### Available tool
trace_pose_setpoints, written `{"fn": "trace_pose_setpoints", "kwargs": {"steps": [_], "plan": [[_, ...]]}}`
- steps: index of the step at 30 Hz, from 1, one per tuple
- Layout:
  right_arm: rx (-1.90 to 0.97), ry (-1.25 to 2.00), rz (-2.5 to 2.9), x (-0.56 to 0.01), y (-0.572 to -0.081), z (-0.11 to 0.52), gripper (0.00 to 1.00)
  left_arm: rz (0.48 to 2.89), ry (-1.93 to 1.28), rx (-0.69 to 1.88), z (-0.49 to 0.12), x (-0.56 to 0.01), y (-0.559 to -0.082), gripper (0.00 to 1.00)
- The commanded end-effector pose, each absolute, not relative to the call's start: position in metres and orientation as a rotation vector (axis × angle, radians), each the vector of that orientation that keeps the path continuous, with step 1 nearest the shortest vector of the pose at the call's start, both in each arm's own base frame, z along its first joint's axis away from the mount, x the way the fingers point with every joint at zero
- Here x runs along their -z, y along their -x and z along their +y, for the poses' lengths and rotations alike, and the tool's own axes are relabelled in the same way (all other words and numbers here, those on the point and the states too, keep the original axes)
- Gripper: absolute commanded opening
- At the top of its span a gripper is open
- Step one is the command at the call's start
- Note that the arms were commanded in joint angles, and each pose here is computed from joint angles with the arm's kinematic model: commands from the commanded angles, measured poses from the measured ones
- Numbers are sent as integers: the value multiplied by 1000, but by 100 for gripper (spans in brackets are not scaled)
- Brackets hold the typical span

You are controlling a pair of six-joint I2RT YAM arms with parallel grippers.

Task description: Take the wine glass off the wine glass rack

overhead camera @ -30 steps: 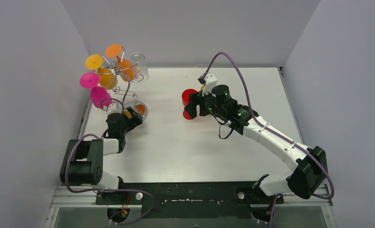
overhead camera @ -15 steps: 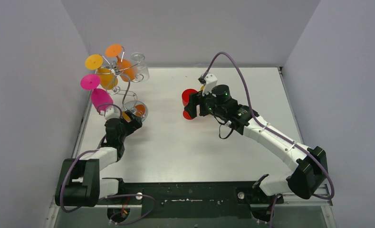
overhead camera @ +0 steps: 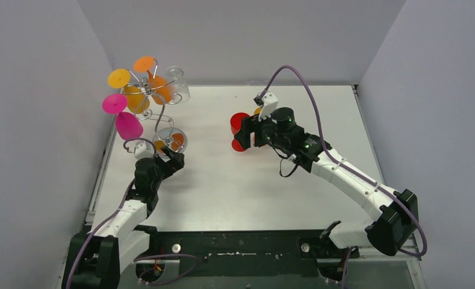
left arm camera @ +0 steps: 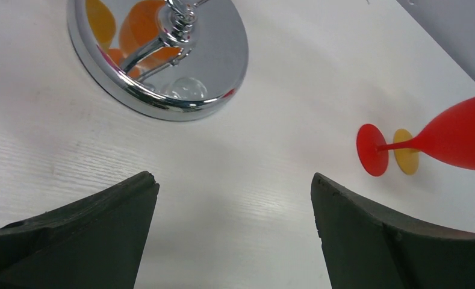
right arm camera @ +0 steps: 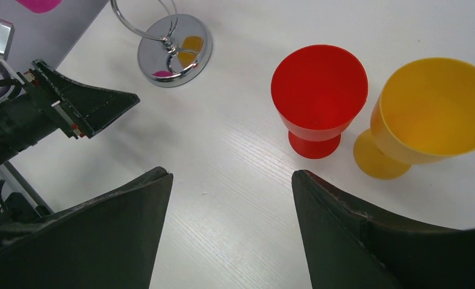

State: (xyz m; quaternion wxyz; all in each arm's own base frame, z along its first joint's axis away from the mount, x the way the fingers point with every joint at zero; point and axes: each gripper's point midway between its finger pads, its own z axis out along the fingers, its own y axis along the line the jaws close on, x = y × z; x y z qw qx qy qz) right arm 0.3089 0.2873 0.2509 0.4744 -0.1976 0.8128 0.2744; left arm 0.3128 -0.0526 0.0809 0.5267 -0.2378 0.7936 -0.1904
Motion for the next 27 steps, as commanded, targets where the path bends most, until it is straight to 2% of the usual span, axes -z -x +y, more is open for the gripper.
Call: {"fn": "trace_pose_setpoints", "kwargs": {"steps": [1, 9, 14, 27], "plan": [[-700, 447, 1911, -277, -309, 283, 75, 1908, 552, 519, -69, -93, -301, 97], [-718, 419, 1882, -284, -307, 280, 75, 1923, 410, 592, -100, -131, -276, 95], [-706, 401, 1876, -289, -309, 278, 75, 1865, 270, 637, -111, -182, -270, 85], [-729, 360, 1871, -289, -309, 278, 75, 1712, -76, 854, -160, -319, -265, 83]]}}
